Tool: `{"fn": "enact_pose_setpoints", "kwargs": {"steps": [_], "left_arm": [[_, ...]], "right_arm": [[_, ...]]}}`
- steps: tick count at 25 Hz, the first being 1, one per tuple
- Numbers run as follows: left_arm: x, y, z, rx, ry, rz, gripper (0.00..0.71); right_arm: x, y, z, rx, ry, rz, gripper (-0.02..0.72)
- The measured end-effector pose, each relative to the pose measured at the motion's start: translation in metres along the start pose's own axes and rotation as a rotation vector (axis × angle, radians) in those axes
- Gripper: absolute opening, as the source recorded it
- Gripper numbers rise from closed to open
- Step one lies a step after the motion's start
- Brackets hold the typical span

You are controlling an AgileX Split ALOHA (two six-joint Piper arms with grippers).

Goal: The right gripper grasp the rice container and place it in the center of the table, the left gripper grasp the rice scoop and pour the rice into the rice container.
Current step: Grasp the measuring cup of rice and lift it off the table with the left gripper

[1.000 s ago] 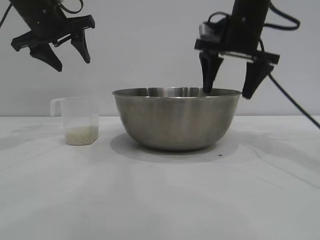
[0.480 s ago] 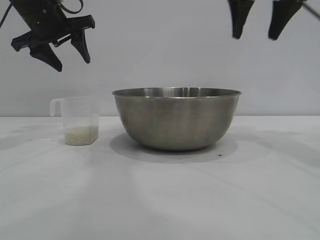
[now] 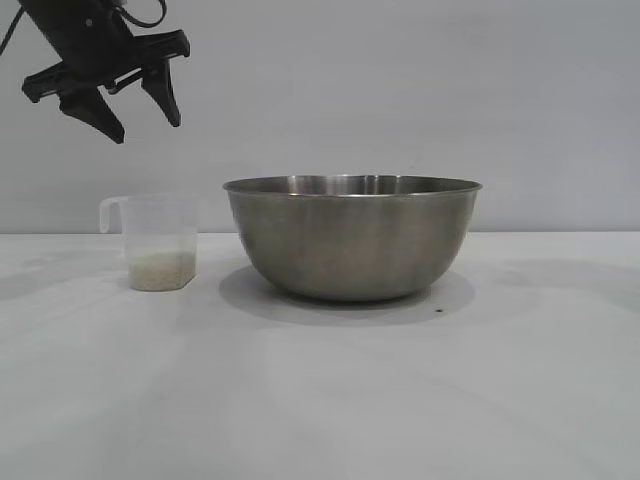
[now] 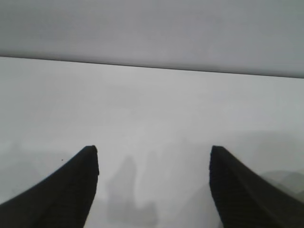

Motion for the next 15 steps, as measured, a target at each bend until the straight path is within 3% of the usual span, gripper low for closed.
{"fn": "enact_pose_setpoints", "kwargs": {"steps": [15], "left_arm": [[0.004,0.000,-0.001,0.004,-0.012,0.027,0.436]], "right_arm": [[0.178,0.041,-0.032,0.044,-0.022,0.164,0.566]]}}
Point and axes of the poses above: a point on each arm's last joint axis where the gripper is mounted, y pointing back along that axis away from the gripper, z along the wrist's bending axis when the last joint is at zero, x = y × z, the point moved 4 cm from there along -y, pointing out along that axis toward the gripper, and after that the axes turned 12 degrees about -y, right-handed, at the moved point
